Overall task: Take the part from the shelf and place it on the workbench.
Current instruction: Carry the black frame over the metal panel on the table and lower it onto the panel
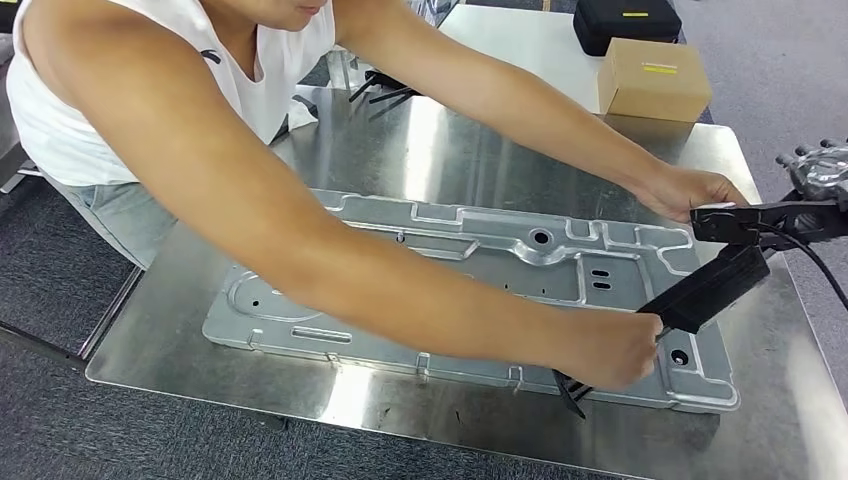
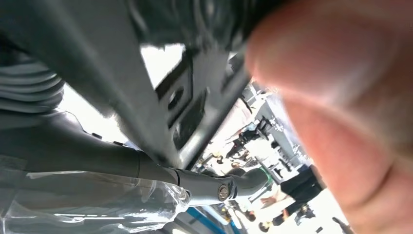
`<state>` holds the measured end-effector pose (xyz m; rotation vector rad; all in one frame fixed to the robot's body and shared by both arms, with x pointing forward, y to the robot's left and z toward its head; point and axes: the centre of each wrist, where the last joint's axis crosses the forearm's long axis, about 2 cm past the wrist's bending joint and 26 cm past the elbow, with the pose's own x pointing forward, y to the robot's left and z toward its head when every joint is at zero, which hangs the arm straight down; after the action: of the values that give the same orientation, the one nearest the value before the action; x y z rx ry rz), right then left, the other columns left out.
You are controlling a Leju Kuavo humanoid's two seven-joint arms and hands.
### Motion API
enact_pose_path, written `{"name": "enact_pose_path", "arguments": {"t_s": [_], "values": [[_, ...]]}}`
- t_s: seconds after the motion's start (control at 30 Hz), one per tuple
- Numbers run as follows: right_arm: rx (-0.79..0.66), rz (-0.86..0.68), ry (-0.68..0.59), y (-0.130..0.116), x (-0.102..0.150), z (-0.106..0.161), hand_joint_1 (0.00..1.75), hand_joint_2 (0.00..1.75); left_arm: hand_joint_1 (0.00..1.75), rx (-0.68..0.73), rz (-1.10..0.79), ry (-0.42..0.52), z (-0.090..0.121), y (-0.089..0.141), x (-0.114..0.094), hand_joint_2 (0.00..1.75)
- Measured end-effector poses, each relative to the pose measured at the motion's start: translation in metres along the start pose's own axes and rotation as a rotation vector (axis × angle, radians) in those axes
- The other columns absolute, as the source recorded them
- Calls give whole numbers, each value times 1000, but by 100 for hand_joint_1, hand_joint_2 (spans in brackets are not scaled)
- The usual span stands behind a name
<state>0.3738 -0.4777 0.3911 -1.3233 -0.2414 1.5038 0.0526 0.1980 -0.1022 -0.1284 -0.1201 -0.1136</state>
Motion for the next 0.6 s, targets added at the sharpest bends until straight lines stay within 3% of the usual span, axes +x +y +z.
{"name": "enact_pose_path", "arguments": {"t_s": [0.17,0.4,0.6], "values": [[-12,1,0,-2,0,2,0,0,0,-2,3,1,0,0,0,0],[-180,-5,43,-9,3,7,0,0,0,-5,16,2,0,0,1,0],[-208,-6,41,-12,4,10,0,0,0,-5,16,2,0,0,1,0]]}}
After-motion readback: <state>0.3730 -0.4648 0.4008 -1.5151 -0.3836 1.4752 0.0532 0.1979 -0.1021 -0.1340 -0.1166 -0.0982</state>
